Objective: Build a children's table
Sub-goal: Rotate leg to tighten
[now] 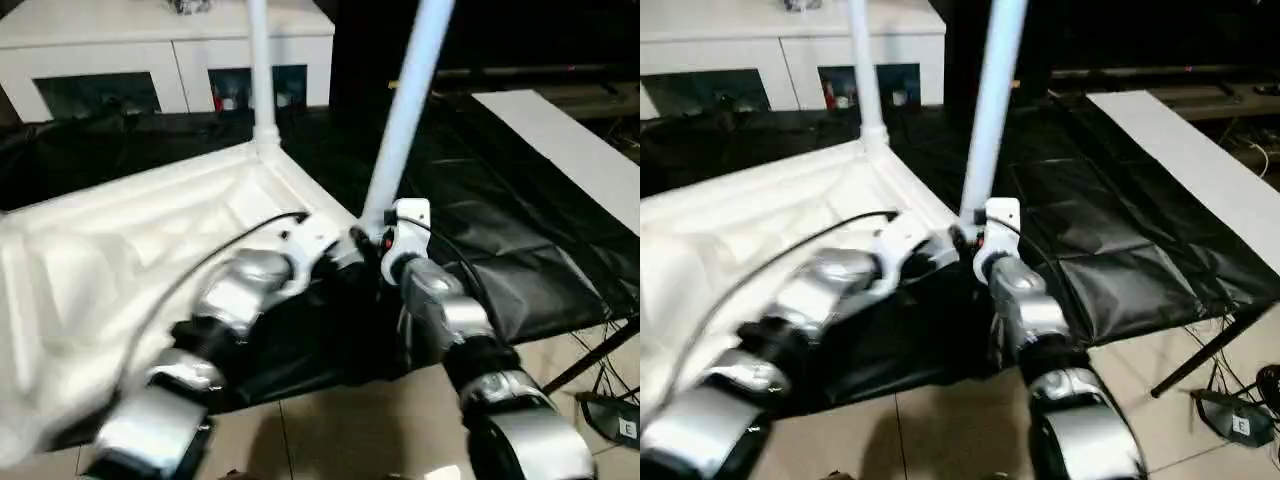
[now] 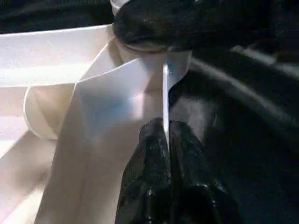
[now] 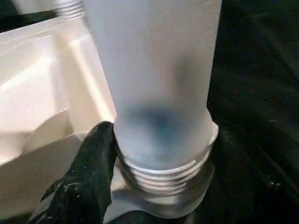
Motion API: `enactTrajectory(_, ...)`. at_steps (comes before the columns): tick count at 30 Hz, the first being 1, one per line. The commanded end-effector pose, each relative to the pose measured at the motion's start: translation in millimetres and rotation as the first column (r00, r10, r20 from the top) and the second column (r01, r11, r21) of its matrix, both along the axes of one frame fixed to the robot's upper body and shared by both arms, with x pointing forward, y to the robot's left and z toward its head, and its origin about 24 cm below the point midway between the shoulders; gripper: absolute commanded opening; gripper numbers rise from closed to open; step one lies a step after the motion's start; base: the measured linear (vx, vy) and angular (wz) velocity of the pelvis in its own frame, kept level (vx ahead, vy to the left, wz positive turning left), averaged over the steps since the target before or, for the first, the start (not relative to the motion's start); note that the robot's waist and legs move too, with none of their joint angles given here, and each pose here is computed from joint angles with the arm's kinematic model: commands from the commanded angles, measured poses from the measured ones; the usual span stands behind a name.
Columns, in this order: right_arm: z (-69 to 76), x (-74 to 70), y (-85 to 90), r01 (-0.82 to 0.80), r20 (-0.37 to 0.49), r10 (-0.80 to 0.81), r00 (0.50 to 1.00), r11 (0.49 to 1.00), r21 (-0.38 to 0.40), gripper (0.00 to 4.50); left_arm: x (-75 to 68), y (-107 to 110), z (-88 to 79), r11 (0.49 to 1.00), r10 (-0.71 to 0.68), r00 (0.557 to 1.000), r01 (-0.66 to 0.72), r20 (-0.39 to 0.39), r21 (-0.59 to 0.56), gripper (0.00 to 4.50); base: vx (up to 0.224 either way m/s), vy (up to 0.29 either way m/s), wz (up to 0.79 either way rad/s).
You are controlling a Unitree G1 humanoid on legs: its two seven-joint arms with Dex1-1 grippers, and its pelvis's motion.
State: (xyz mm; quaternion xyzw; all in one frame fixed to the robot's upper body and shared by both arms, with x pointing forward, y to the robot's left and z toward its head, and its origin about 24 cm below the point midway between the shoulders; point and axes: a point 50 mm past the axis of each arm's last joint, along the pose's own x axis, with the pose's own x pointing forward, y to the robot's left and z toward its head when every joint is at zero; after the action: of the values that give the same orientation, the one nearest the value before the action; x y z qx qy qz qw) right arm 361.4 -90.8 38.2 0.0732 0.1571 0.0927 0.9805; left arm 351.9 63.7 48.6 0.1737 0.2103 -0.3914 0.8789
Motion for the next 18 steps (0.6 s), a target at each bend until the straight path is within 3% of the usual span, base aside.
enactTrajectory(1, -9.5, -2.4, 9.6, 0.037, -0.057, -0.036, 0.998, 0.999, 0.016, 2.69, 5.0, -10.2, 6.9, 0.998, 0.049, 0.997, -0.046, 0.056, -0.051, 0.00, 0.000, 0.000, 0.00)
enactTrajectory(4, 0.5, 0.5, 19.6, -0.030, 0.008, 0.030, 1.000, 0.999, 0.043, 2.69, 6.6, -9.1, 7.8, 0.998, 0.045, 0.997, -0.043, 0.069, -0.038, 0.00, 0.000, 0.000, 0.00)
enactTrajectory(6, 4.2, 1.9, 20.4, -0.039, 0.030, 0.037, 0.999, 0.996, 0.080, 3.25, 7.3, -7.9, 7.8, 0.999, 0.043, 0.997, -0.041, 0.071, -0.033, 0.00, 0.000, 0.000, 0.00)
enactTrajectory(7, 9.6, 3.1, 17.5, -0.054, 0.070, 0.048, 0.996, 0.994, 0.093, 3.25, 6.6, -3.4, 6.2, 0.999, 0.033, 0.997, -0.031, 0.069, -0.024, 0.00, 0.000, 0.000, 0.00)
enactTrajectory(13, 20.0, -0.5, -3.1, -0.126, 0.151, 0.124, 0.981, 0.992, 0.006, 3.66, 0.1, 13.8, 2.6, 0.999, -0.045, 0.997, 0.045, 0.055, 0.003, 0.00, 0.000, 0.000, 0.00)
enactTrajectory(17, 16.3, -12.6, -19.8, -0.278, 0.116, 0.284, 0.952, 0.959, -0.058, 3.66, -4.2, 27.1, 1.2, 0.995, -0.102, 0.994, 0.102, 0.029, 0.009, 0.00, 0.000, 0.000, 0.00)
enactTrajectory(18, 15.7, -19.9, -30.8, -0.362, 0.104, 0.374, 0.921, 0.924, -0.123, 3.66, -7.7, 35.3, -0.1, 0.990, -0.144, 0.990, 0.143, 0.013, 0.015, 0.00, 0.000, 0.000, 0.00)
